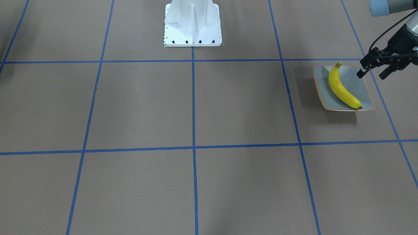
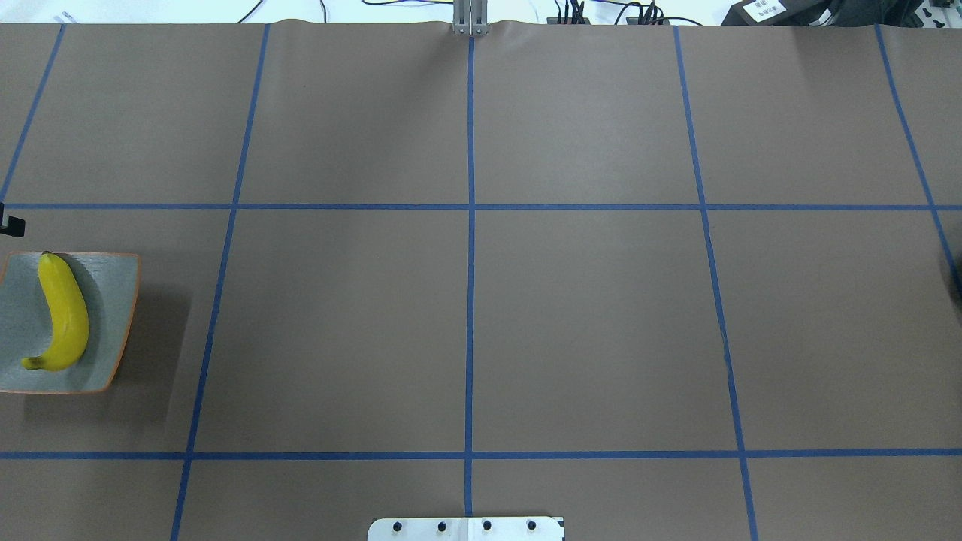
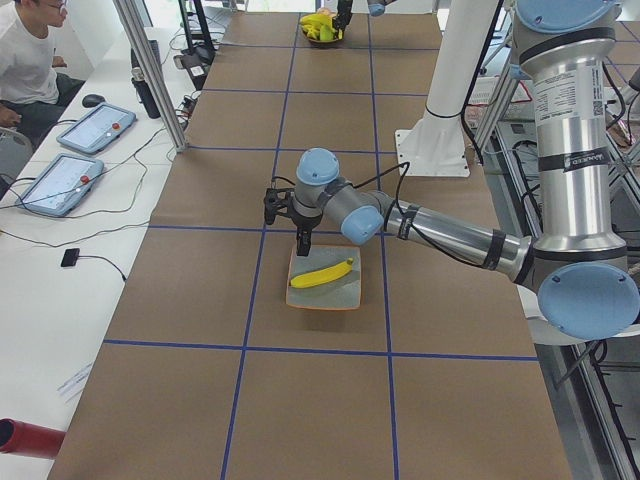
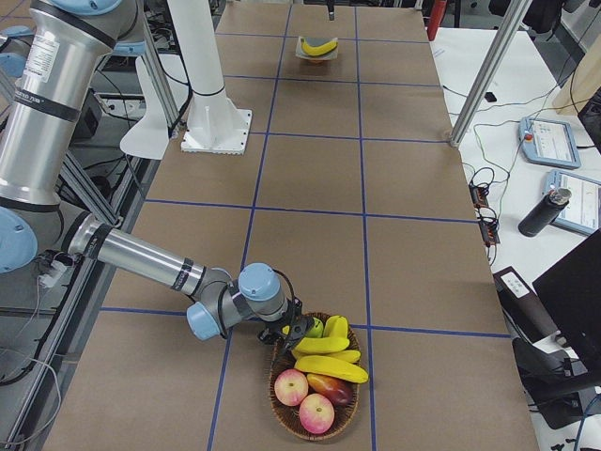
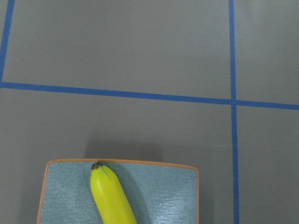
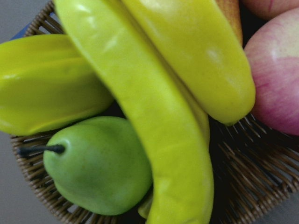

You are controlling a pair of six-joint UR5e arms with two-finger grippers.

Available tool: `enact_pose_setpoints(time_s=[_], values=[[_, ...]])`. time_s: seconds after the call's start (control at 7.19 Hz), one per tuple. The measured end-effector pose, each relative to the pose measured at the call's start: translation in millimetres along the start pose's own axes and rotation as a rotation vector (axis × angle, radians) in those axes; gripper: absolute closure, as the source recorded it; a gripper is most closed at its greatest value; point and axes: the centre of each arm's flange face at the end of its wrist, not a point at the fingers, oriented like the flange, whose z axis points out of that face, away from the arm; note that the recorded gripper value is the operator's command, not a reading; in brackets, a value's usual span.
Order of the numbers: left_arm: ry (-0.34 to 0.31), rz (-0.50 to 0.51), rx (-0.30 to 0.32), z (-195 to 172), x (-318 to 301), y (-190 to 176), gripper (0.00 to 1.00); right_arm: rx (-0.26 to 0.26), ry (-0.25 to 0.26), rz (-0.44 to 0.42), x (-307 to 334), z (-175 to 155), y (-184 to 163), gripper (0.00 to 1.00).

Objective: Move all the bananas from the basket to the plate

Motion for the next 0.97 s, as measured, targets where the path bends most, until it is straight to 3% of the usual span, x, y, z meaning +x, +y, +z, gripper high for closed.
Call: enact_pose_setpoints(time_s=[0.42, 0.97], values=[[0.017, -0.043, 0.004, -2.0, 9.8, -5.1, 0.0, 0.007, -0.024, -0.038, -1.2, -10.7, 4.5, 1.0], [0.022, -0.047, 0.006, -0.9, 14.8, -9.8, 0.0, -0.019, -0.093, -0.06, 3.9, -47.3, 21.6, 1.0]])
